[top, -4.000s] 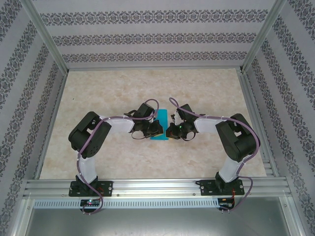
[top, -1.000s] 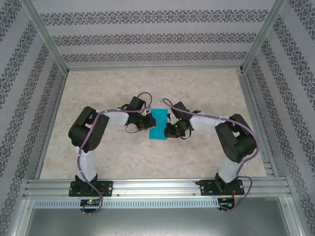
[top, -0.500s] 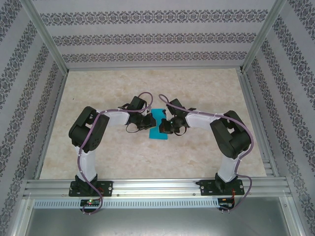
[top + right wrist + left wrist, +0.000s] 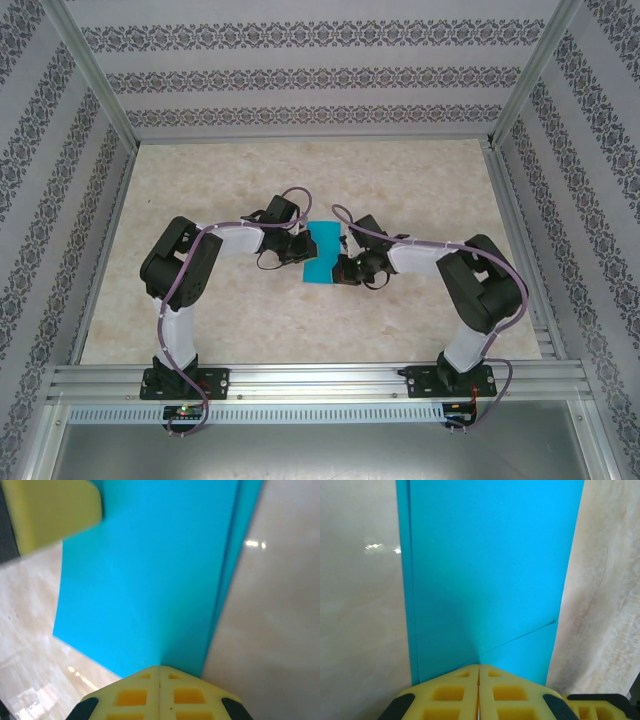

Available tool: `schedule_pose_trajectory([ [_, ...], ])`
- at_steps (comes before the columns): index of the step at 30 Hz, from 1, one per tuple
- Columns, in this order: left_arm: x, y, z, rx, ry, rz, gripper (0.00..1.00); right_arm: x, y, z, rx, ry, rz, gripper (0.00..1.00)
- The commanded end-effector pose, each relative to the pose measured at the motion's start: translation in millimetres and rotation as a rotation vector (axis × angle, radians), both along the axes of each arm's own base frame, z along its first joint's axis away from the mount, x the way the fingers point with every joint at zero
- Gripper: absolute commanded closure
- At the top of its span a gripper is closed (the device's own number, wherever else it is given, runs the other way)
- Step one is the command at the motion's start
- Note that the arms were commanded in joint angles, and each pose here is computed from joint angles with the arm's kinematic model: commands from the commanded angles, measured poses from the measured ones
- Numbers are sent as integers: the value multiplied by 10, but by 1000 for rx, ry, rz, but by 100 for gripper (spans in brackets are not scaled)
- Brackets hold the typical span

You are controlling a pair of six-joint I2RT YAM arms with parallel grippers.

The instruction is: Fold a paper plane with a square sheet of paper (pick it up from the middle)

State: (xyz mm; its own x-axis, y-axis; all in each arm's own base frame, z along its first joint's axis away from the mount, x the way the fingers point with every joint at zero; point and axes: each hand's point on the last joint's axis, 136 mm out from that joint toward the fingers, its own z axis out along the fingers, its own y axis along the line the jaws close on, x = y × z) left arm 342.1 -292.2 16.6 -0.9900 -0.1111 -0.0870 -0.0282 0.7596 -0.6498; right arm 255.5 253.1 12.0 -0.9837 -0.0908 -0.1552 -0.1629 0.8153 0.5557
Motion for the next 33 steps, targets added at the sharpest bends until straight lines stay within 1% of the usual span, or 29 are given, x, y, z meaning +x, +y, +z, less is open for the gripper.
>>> schedule_pose_trajectory([
  [1, -245, 399, -550, 218, 120, 53, 91, -327, -251, -186, -60, 91, -28, 98],
  [4, -245, 391, -548, 212, 121, 54, 91, -383, -282, -165, -50, 89, -38, 98],
  [6, -244, 371, -530, 201, 119, 50, 91, -333, -292, -89, -52, 67, -51, 98],
  [9, -226, 322, -491, 175, 112, 42, 91, -142, -235, 173, -24, -14, -76, 98],
  [12, -181, 214, -374, 119, 93, 23, 90, 81, -223, 407, -16, -100, -125, 96],
  [15, -113, 59, -170, 39, 62, 0, 87, 295, -285, 493, -37, -150, -214, 90],
  [18, -35, -100, 121, -51, 21, -20, 82, 473, -298, 555, -29, -189, -289, 79],
  [20, 9, -157, 335, -94, -6, -18, 75, 572, -262, 596, -1, -205, -316, 68],
  [23, 24, -97, 502, -78, -39, 13, 65, 681, -165, 633, 44, -214, -312, 64],
  [26, 28, 68, 523, -3, -62, 68, 59, 746, -67, 637, 80, -206, -286, 63],
  [28, 20, 124, 533, 5, -68, 100, 56, 773, -35, 599, 74, -193, -260, 62],
  [33, -58, 147, 468, -44, -49, 159, 55, 840, -12, 500, 58, -167, -201, 61],
])
